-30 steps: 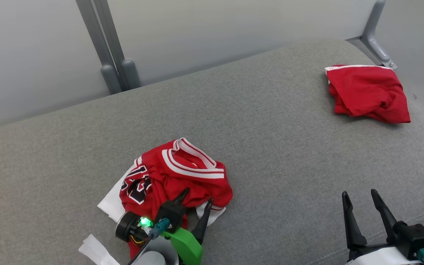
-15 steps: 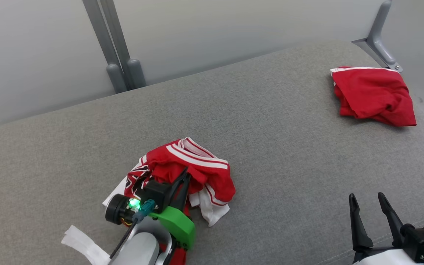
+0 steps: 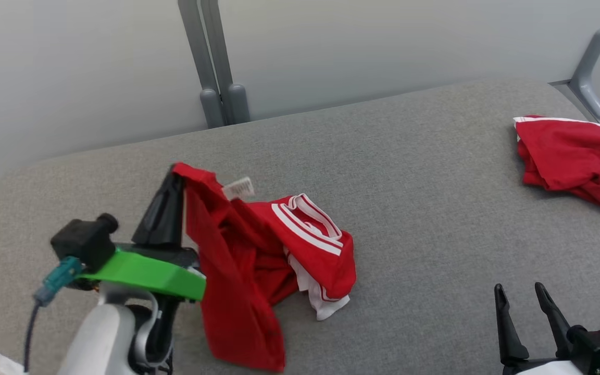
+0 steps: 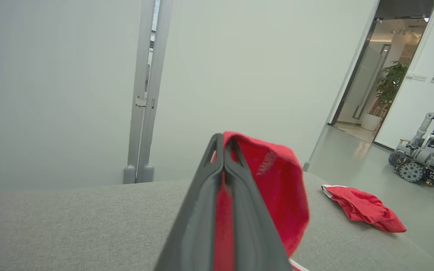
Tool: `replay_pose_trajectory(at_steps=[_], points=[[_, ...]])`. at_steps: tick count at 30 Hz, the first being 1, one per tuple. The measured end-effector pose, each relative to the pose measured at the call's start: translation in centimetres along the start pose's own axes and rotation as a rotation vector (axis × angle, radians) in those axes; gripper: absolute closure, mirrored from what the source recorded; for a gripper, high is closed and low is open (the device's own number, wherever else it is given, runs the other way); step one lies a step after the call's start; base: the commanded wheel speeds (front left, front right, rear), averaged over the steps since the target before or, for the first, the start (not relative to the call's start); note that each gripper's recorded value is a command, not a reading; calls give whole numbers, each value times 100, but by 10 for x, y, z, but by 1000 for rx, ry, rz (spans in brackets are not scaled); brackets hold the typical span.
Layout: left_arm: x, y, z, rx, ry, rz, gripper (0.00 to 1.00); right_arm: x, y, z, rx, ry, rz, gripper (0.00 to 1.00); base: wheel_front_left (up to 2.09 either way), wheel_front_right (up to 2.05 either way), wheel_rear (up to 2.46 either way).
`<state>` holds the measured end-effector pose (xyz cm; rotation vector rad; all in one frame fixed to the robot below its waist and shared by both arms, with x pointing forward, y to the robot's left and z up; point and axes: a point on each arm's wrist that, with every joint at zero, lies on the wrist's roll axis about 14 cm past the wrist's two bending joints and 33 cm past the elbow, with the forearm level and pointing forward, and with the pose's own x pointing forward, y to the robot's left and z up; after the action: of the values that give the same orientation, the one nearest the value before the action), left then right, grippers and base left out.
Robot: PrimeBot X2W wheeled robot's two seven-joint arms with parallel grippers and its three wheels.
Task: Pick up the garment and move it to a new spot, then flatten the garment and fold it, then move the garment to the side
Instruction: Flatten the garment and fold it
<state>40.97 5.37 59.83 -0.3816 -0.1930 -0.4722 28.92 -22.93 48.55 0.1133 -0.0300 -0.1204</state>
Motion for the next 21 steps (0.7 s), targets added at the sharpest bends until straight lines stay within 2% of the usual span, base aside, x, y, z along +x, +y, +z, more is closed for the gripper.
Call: replay_pose_trajectory(at_steps=[5, 11, 13, 16, 18, 21], points=[[-8, 24, 38, -19, -78, 58, 100, 4, 5, 2, 1, -9, 17, 0, 0, 0, 0], [-45, 54, 52, -87, -100, 95, 100, -2, -4, -3, -3, 10, -9, 0, 0, 0, 0], [-64, 68, 45, -104, -68, 130, 100, -3, -5, -5, -2, 18, -11, 0, 0, 0, 0], [-98, 85, 18, -163, 20, 200, 84, -4, -3, -10, -2, 36, -3, 0, 0, 0, 0], [-123, 84, -11, -186, 120, 218, 84, -2, 0, -12, -4, 43, 8, 0, 0, 0, 0], [-159, 75, -54, -221, 268, 236, 75, 1, 4, -14, -6, 50, 24, 0, 0, 0, 0]])
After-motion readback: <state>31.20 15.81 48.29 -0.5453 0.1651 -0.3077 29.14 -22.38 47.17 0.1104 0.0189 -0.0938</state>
